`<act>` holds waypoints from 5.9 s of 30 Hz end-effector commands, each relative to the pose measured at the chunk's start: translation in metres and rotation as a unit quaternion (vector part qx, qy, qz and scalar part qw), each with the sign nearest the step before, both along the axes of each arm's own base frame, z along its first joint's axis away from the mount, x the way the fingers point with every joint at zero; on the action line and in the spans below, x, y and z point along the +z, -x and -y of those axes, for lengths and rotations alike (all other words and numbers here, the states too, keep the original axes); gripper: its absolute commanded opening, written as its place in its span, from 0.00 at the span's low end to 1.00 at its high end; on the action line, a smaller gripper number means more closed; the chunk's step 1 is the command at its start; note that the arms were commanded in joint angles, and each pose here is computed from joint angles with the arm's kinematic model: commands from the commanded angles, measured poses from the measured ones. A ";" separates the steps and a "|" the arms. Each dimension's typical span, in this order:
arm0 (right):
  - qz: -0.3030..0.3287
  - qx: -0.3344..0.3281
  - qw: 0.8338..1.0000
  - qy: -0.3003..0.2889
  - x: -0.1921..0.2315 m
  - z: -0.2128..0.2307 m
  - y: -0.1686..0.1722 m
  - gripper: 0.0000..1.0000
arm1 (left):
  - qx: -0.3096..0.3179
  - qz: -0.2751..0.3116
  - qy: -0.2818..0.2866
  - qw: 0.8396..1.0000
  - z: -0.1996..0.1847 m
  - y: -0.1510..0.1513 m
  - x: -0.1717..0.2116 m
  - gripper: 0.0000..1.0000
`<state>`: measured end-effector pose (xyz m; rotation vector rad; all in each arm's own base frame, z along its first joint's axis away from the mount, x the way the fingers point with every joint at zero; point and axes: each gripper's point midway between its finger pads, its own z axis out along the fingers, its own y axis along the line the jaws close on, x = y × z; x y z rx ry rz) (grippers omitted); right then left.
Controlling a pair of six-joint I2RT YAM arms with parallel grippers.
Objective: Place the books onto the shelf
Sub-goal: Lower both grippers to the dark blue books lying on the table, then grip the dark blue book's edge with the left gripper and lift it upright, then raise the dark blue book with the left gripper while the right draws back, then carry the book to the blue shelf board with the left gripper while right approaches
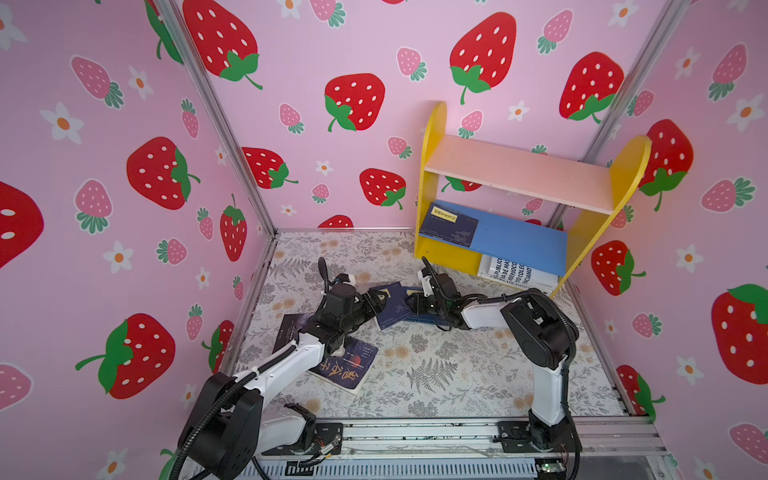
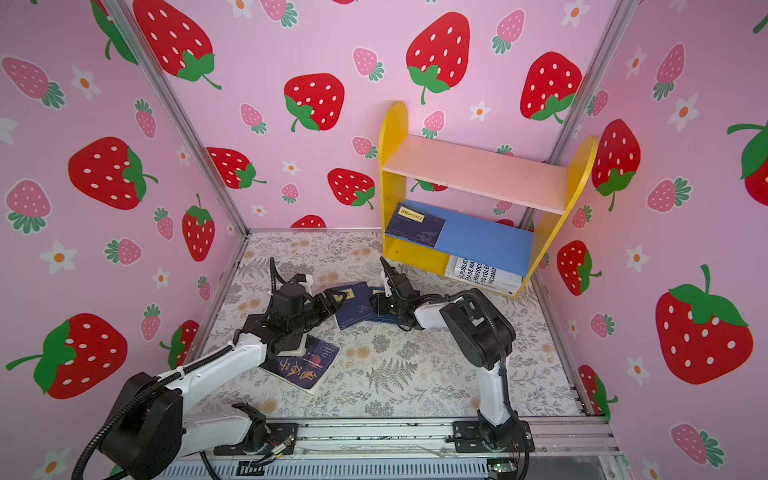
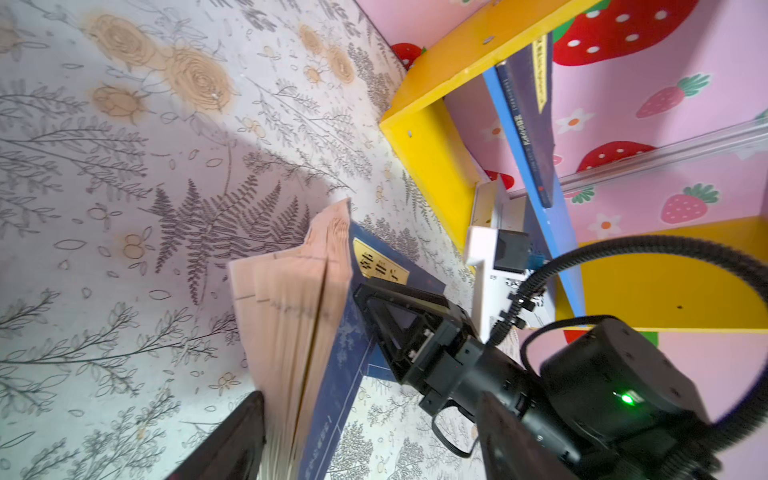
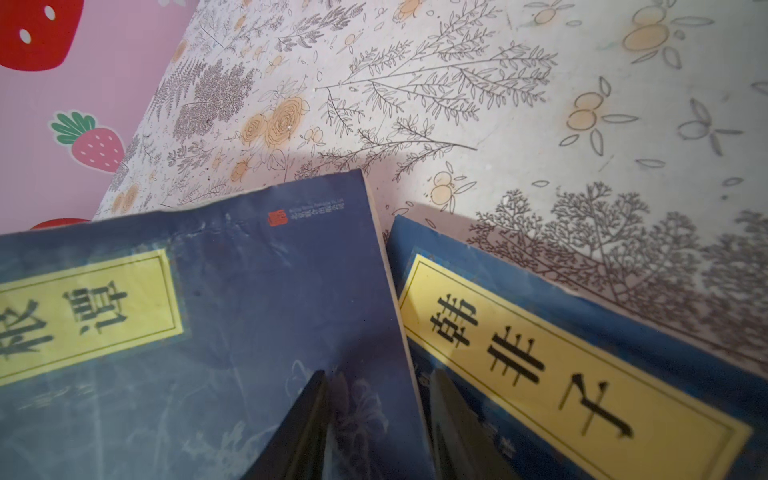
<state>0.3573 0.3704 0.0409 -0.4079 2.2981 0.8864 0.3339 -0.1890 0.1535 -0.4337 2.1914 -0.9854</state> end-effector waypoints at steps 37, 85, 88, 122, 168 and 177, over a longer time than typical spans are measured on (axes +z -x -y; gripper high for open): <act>-0.003 -0.008 0.998 -0.068 0.056 0.055 -0.006 0.80 | -0.034 0.011 -0.033 0.999 0.010 -0.006 0.048 0.00; 0.033 0.130 0.862 -0.489 0.273 0.141 0.104 0.73 | -0.378 0.111 0.191 0.899 0.086 0.045 0.213 0.00; 0.021 0.132 0.862 -0.490 0.269 0.140 0.104 0.65 | -0.379 0.106 0.188 0.900 0.087 0.044 0.207 0.00; 0.121 -0.097 0.921 -0.358 0.266 0.217 0.082 0.04 | -0.275 0.101 0.122 0.948 0.069 -0.014 0.165 0.82; 0.105 -0.251 0.872 -0.408 0.265 0.279 0.026 0.03 | -0.189 0.133 0.297 0.926 0.222 -0.030 0.164 0.82; 0.099 -0.249 0.871 -0.412 0.267 0.259 0.006 0.03 | -0.179 0.125 0.313 0.924 0.245 -0.052 0.160 0.64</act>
